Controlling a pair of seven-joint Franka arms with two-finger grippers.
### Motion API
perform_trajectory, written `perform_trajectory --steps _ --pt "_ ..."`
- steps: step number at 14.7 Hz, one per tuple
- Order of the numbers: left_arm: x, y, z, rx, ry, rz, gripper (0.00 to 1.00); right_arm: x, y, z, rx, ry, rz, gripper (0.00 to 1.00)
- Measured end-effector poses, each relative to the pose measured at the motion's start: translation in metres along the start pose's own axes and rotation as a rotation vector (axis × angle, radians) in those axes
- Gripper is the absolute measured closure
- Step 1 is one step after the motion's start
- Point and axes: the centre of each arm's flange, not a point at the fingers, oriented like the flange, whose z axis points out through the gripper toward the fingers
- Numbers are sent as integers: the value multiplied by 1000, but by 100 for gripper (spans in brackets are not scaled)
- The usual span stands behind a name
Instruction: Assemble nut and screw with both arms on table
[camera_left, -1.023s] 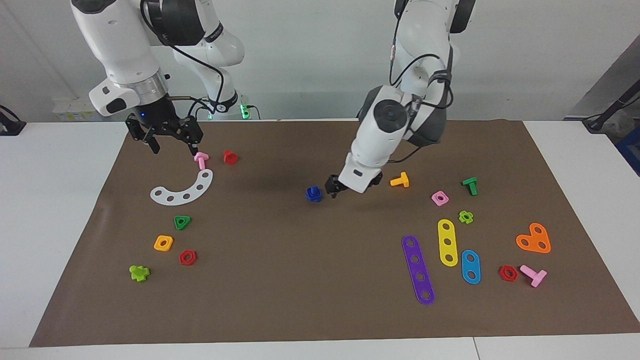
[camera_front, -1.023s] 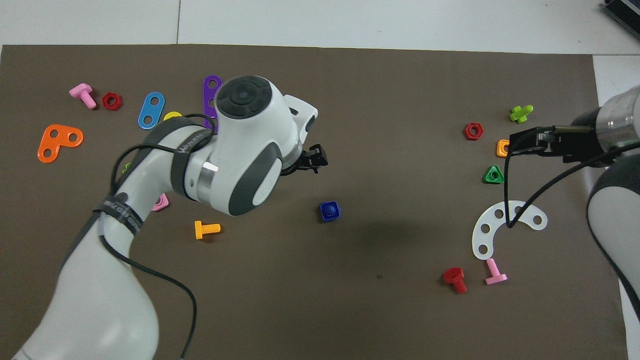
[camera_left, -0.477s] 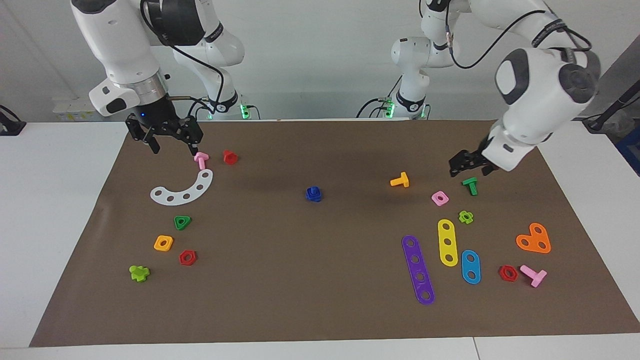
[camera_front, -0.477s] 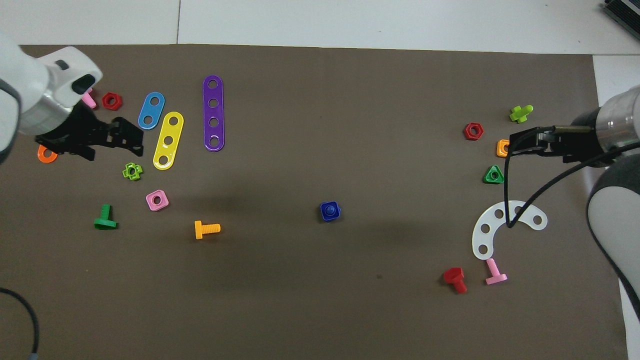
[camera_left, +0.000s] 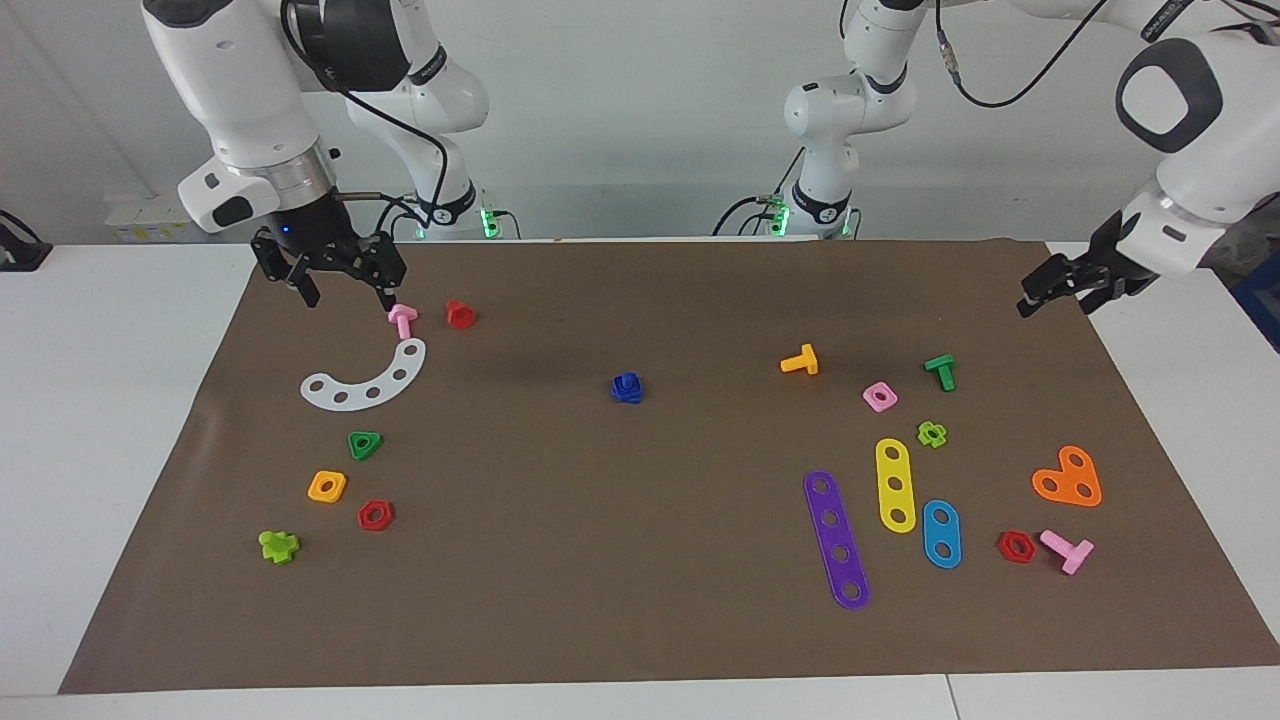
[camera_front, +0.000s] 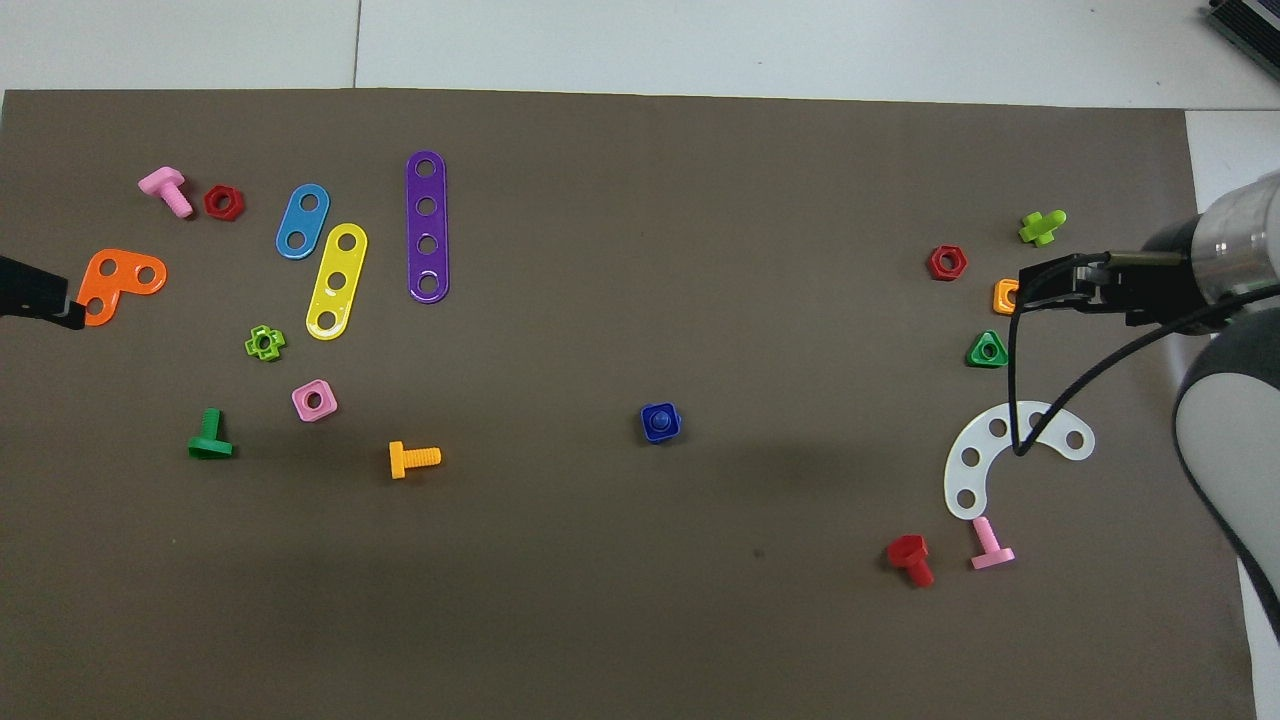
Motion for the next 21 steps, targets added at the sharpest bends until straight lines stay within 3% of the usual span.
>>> perform_trajectory --steps 3,9,13,21 --pt "-9 38 -17 15 13 61 0 0 0 0 0 0 0 0" --pt "-28 100 -16 26 -38 72 0 0 0 0 0 0 0 0" --pt "-29 94 -15 83 -41 69 0 0 0 0 0 0 0 0" --pt "-22 92 -19 88 17 86 0 0 0 0 0 0 0 0"
